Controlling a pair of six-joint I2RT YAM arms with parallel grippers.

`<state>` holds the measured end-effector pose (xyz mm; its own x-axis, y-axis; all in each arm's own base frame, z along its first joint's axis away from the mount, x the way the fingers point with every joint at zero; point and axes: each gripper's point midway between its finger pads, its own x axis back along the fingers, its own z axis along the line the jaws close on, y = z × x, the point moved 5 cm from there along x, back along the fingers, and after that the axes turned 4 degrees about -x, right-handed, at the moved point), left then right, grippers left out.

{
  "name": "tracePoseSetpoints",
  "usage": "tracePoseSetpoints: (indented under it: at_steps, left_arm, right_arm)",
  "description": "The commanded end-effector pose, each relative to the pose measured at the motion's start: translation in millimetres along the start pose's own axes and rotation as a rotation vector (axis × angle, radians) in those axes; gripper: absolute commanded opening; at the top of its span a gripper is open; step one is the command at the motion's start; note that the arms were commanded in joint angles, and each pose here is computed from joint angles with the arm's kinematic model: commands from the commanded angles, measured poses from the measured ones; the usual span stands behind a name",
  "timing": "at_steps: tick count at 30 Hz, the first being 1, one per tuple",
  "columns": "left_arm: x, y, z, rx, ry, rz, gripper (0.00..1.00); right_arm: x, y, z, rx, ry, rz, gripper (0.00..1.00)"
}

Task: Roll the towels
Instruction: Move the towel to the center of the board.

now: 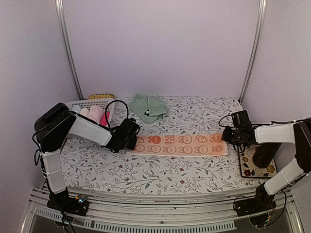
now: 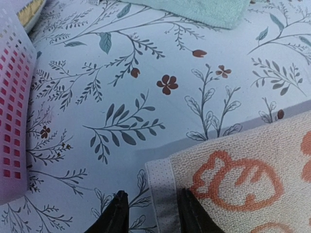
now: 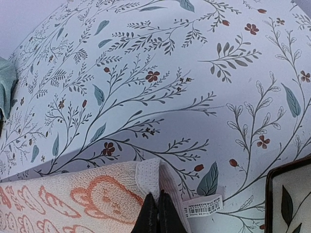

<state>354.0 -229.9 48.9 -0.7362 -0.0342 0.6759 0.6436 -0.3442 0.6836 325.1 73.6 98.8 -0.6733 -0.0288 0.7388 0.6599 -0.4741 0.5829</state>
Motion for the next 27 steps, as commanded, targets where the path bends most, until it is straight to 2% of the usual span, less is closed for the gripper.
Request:
tracePoseSetpoints:
  at_steps: [1,7,9,12,14,16,18,19,27]
  left_arm:
    - [-16.1,-43.1,15.8,-0.065,0.071,0.156,0.38]
    - [-19.1,-44.0,19.7,-0.062,0.093,0.161,0.42]
    - [-20.1,-45.5,22.1,-0.060,0.102,0.166,0.44]
    - [-18.8,-44.8,25.6,-0.046,0.110,0.164,0.52]
    - [-15.6,-41.2,27.6,-0.036,0.115,0.155,0.67]
    - [-10.5,-36.6,29.1,-0.029,0.116,0.140,0.78]
    - [2.5,-21.3,30.7,-0.017,0.111,0.092,0.92]
    - [6.9,-16.5,29.5,-0.019,0.104,0.077,0.96]
    - [35.0,27.6,3.2,-0.017,-0.024,-0.048,0.97]
  right_arm:
    - [-12.6,7.9,2.7,0.006,-0.024,-0.015,0.04]
    - [-34.0,-1.9,-1.9,0.009,-0.063,0.024,0.06]
    - [-36.4,-2.3,-2.7,0.012,-0.071,0.026,0.10]
    - [-33.6,0.8,-3.5,0.017,-0.087,0.015,0.33]
    - [-27.6,5.5,-2.8,0.025,-0.090,-0.004,0.47]
    - [-17.8,12.4,0.1,0.029,-0.077,-0.030,0.53]
    - [-7.9,18.1,5.8,0.033,-0.044,-0.048,0.56]
    - [-2.8,21.2,10.0,0.037,-0.020,-0.058,0.56]
    - [31.2,31.3,62.2,0.082,0.278,-0.086,0.57]
